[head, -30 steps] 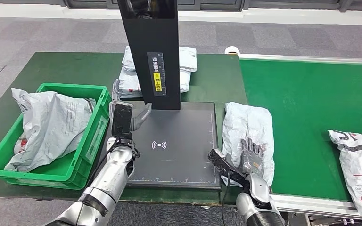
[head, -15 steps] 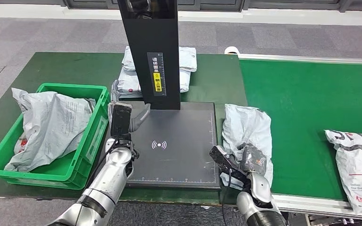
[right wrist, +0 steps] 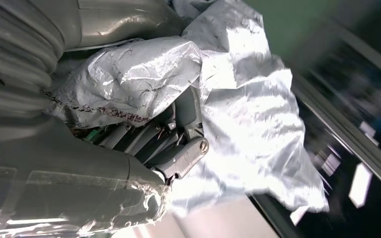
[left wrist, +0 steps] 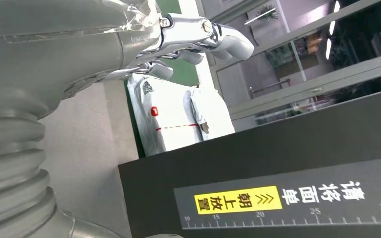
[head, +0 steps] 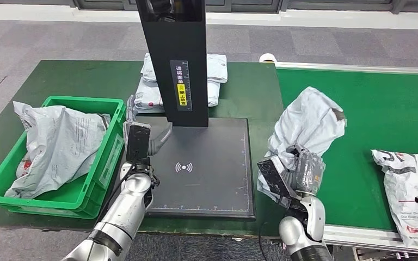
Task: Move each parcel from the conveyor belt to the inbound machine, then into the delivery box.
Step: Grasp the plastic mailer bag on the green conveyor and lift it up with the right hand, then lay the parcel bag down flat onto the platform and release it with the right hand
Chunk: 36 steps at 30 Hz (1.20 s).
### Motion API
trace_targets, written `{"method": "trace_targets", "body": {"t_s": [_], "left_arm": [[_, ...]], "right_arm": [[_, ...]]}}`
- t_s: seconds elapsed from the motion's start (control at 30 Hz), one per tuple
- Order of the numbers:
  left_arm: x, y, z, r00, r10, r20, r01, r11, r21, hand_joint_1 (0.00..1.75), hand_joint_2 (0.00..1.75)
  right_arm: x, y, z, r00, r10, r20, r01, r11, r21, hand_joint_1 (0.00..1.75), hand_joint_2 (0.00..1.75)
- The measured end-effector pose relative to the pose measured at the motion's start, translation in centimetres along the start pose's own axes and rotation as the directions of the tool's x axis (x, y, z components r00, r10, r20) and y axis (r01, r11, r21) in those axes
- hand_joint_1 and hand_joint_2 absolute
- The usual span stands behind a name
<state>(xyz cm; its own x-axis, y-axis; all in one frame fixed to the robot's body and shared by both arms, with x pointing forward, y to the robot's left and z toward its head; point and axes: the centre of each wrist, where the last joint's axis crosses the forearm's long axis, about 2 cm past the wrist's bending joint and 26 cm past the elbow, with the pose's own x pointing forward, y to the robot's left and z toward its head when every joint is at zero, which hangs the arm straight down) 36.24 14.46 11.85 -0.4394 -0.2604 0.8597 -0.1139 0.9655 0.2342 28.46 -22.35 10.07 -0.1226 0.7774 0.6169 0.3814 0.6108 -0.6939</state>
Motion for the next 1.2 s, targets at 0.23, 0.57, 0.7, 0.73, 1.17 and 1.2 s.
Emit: {"method": "trace_targets", "body": {"t_s": [0.23,0.57,0.7,0.73,1.17,1.2], "left_arm": [[0.3,-0.5,-0.1,1.0,0.011,0.027,-0.011,1.0,0.005,0.0,1.75],[0.5,-0.8,-0.4,0.999,0.019,0.031,-0.019,1.0,0.004,0.0,1.75],[0.5,-0.9,-0.4,0.999,0.021,0.033,-0.021,1.0,0.005,0.0,1.75],[0.6,-0.9,-0.5,0.999,0.023,0.035,-0.023,1.0,0.006,0.0,1.75],[0.9,-1.6,-1.5,0.997,0.072,0.038,-0.072,0.997,-0.009,0.0,1.75],[0.9,-1.6,-1.5,0.997,0.073,0.037,-0.072,0.997,-0.012,0.0,1.75]], "right_arm": [[2.2,-0.2,-2.1,0.992,-0.068,0.104,0.072,0.997,-0.034,1.75,1.75],[3.9,0.5,-3.2,0.986,-0.094,0.139,0.098,0.995,-0.019,1.75,1.75],[4.4,0.9,-3.5,0.983,-0.1,0.152,0.097,0.995,0.027,1.75,1.75],[4.7,1.2,-3.8,0.982,-0.103,0.155,0.096,0.994,0.055,1.75,1.75],[10.6,8.2,-0.6,0.914,-0.23,0.334,-0.036,0.774,0.632,1.75,1.75],[10.8,8.5,-0.3,0.909,-0.237,0.342,-0.048,0.757,0.651,1.75,1.75]]}}
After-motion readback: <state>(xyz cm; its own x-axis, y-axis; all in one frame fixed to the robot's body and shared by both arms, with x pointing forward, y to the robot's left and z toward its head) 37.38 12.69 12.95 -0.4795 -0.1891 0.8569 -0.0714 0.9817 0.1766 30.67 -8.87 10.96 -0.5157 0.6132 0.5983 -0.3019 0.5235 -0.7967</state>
